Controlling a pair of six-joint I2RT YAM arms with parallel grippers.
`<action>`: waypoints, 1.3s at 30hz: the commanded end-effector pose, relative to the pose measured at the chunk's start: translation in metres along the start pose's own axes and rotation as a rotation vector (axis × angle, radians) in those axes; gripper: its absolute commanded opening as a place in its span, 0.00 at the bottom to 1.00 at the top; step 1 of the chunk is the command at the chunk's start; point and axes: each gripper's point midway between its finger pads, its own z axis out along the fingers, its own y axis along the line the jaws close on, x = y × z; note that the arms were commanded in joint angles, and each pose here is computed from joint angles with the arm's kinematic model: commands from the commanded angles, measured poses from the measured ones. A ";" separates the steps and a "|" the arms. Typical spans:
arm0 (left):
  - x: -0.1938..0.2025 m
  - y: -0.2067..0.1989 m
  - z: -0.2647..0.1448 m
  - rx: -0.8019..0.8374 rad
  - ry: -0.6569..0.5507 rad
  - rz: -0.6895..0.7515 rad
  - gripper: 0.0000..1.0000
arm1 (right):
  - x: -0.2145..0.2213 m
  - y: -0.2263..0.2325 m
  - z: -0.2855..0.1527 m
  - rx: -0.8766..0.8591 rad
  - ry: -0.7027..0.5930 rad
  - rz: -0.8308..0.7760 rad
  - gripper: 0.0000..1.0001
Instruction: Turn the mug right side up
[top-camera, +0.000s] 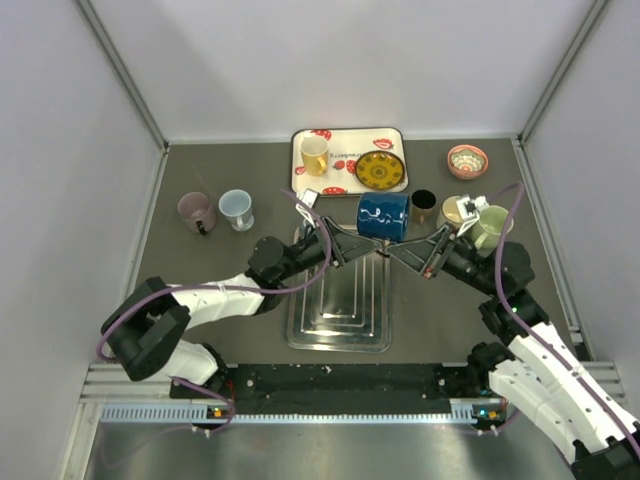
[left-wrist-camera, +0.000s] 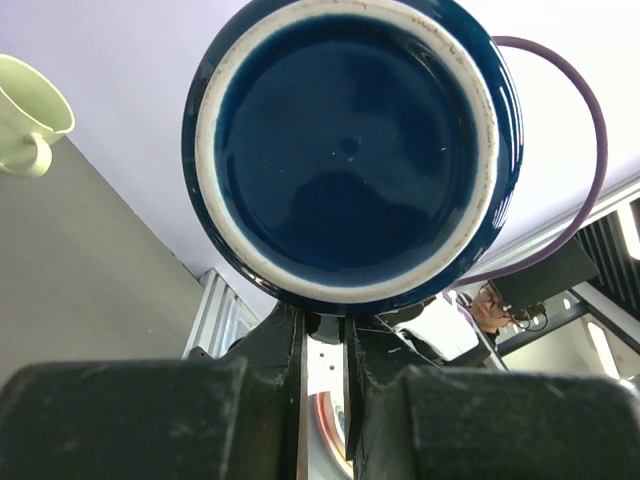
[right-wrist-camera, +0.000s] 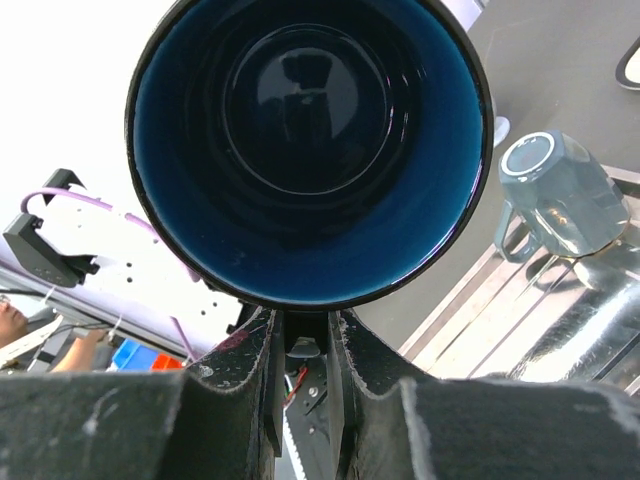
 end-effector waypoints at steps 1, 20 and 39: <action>-0.039 -0.088 0.012 0.276 -0.098 0.161 0.00 | 0.035 0.003 -0.010 -0.028 0.169 -0.006 0.00; -0.034 -0.043 -0.014 -0.047 -0.055 0.443 0.00 | 0.010 0.011 -0.025 0.121 0.166 -0.123 0.50; -0.031 0.126 -0.081 -1.164 0.248 0.805 0.00 | -0.006 -0.069 -0.109 0.731 0.046 -0.270 0.50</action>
